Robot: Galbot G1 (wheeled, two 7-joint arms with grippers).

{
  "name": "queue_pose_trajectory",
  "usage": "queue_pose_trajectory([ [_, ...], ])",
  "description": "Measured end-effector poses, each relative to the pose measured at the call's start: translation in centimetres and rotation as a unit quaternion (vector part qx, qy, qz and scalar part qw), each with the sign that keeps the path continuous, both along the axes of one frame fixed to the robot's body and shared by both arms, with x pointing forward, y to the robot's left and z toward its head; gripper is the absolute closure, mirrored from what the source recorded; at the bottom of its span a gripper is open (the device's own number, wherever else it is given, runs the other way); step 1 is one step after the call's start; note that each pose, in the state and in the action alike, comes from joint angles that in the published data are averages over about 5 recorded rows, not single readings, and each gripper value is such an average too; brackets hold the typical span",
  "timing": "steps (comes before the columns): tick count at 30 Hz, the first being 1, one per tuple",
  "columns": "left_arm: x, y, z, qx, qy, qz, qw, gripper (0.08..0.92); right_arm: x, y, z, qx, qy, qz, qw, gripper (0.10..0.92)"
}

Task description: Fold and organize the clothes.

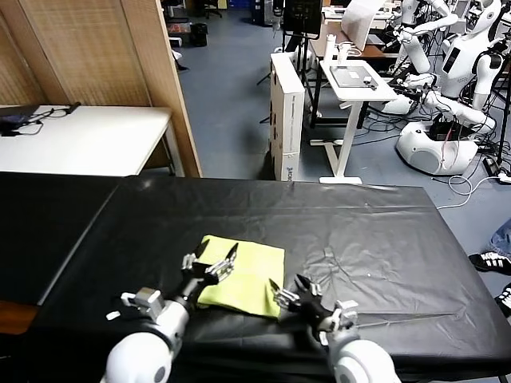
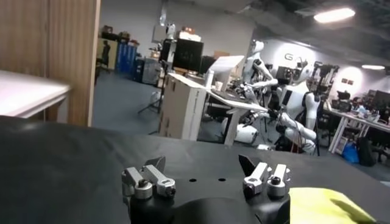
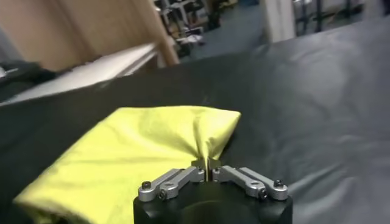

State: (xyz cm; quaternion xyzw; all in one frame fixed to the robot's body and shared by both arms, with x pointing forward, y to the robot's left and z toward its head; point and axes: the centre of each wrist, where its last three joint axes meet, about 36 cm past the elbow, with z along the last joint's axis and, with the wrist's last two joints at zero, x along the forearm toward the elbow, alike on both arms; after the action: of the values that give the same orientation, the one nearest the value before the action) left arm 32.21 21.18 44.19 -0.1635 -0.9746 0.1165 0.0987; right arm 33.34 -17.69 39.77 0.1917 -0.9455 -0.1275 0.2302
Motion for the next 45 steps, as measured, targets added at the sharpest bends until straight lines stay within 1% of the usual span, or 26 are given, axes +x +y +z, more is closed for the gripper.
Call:
queue_pose_trajectory([
  [2, -0.2, 0.4, 0.1, 0.005, -0.001, 0.005, 1.0, 0.093, 0.4, 0.6, -0.4, 0.004, 0.004, 0.004, 1.0, 0.208],
  [5, -0.3, 0.9, 0.2, 0.011, -0.003, 0.01, 1.0, 0.092, 0.7, 1.0, -0.7, 0.007, 0.009, 0.007, 1.0, 0.369],
  [6, -0.4, 1.0, 0.2, 0.014, -0.004, 0.011, 1.0, 0.092, 0.7, 1.0, -0.7, 0.007, 0.01, 0.007, 1.0, 0.442],
  [8, -0.5, 1.1, 0.2, 0.019, -0.007, 0.012, 1.0, 0.092, 0.7, 1.0, -0.8, 0.008, 0.01, 0.007, 1.0, 0.556],
  [9, -0.5, 1.2, 0.3, 0.021, -0.008, 0.011, 1.0, 0.092, 0.7, 1.0, -0.8, 0.008, 0.011, 0.007, 1.0, 0.631],
  [12, -0.6, 1.2, 0.3, 0.023, -0.01, 0.012, 1.0, 0.092, 0.6, 0.8, -0.9, 0.007, 0.012, 0.003, 1.0, 0.8],
  [13, -0.6, 1.2, 0.3, 0.024, -0.01, 0.012, 1.0, 0.092, 0.5, 0.7, -0.9, 0.006, 0.012, 0.001, 1.0, 0.836],
  [15, -0.6, 1.3, 0.2, 0.024, -0.01, 0.014, 1.0, 0.092, 0.5, 0.4, -0.7, 0.001, 0.012, -0.006, 1.0, 0.865],
  [19, -0.6, 1.6, -0.1, 0.026, -0.007, 0.018, 0.999, 0.092, 1.3, -1.1, 0.4, -0.036, 0.009, -0.032, 0.999, 0.865],
  [25, -0.6, 1.5, -0.4, 0.026, -0.004, 0.02, 0.999, 0.092, 2.9, -6.0, 2.1, -0.148, 0.011, -0.094, 0.984, 0.868],
  [27, -0.7, 1.3, -0.5, 0.023, -0.003, 0.021, 1.0, 0.092, 3.1, -7.6, 2.5, -0.175, 0.011, -0.108, 0.979, 0.868],
  [29, -0.7, 1.1, -0.6, 0.021, -0.002, 0.021, 1.0, 0.092, 3.1, -8.9, 2.8, -0.191, 0.01, -0.116, 0.975, 0.868],
  [34, -0.7, 1.0, -0.9, 0.02, -0.003, 0.023, 1.0, 0.092, 3.0, -10.7, 3.5, -0.202, 0.006, -0.121, 0.972, 0.865],
  [36, -0.7, 1.0, -1.1, 0.019, -0.003, 0.025, 0.999, 0.092, 2.9, -11.3, 3.6, -0.203, 0.002, -0.116, 0.972, 0.824],
  [37, -0.7, 1.0, -1.2, 0.019, -0.002, 0.026, 0.999, 0.092, 2.9, -11.6, 3.7, -0.204, -0.001, -0.112, 0.973, 0.784],
  [40, -0.6, 1.1, -1.4, 0.015, -0.002, 0.03, 0.999, 0.092, 2.7, -12.3, 4.1, -0.206, -0.008, -0.103, 0.973, 0.614],
  [41, -0.6, 1.1, -1.4, 0.014, -0.003, 0.033, 0.999, 0.092, 2.6, -12.5, 4.3, -0.208, -0.009, -0.1, 0.973, 0.538],
  [42, -0.6, 1.1, -1.4, 0.013, -0.003, 0.036, 0.999, 0.092, 2.5, -12.6, 4.4, -0.21, -0.012, -0.099, 0.973, 0.481],
  [45, -0.7, 1.3, -1.1, 0.017, -0.007, 0.053, 0.998, 0.092, 2.1, -13.0, 5.0, -0.215, -0.025, -0.098, 0.971, 0.292],
])
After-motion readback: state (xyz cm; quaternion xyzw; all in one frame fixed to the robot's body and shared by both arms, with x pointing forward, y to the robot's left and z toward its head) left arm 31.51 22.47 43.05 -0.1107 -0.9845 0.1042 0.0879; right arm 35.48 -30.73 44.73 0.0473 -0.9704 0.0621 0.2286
